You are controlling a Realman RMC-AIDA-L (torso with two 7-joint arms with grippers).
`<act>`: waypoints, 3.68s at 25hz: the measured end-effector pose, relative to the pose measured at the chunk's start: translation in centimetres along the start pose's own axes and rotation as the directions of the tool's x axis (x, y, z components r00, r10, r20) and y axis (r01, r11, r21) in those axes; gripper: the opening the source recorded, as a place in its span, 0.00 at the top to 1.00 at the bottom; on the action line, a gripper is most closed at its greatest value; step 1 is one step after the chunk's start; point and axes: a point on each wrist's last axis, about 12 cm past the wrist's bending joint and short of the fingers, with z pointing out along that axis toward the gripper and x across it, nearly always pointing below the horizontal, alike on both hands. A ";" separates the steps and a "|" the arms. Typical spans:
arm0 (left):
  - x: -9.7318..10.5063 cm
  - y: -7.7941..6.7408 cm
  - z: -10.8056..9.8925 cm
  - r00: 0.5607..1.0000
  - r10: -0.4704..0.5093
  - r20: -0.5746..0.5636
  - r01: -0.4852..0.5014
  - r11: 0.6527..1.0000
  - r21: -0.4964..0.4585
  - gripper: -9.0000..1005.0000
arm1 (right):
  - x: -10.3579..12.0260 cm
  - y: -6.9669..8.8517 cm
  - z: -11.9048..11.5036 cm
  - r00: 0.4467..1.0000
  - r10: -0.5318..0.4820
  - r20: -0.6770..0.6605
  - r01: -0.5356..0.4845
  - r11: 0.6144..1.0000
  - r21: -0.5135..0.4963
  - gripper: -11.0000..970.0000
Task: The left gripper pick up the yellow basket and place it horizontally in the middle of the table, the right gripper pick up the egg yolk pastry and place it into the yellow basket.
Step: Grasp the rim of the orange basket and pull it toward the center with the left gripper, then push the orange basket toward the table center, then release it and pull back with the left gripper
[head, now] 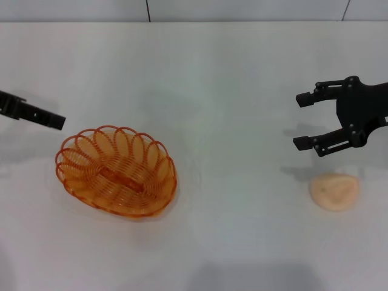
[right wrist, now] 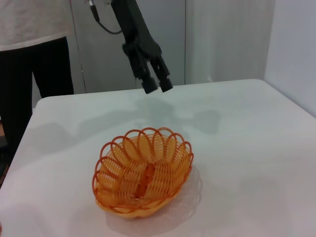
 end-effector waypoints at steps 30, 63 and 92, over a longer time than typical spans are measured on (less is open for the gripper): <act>0.6 0.5 7.6 0.995 0.003 -0.097 -0.008 0.998 -0.057 0.29 | -0.4 0.0 0.9 1.000 -0.016 0.012 0.016 1.000 -0.002 0.10; 0.4 -1.3 7.7 0.997 -0.053 -0.057 0.056 0.997 0.045 0.90 | -0.3 -0.1 0.8 1.000 -0.018 0.019 0.017 0.999 0.027 0.10; -3.5 -6.5 12.3 0.922 -0.369 -0.115 0.381 0.919 0.105 0.91 | -0.8 -0.3 0.0 0.997 -0.075 -0.021 0.076 0.996 0.053 0.10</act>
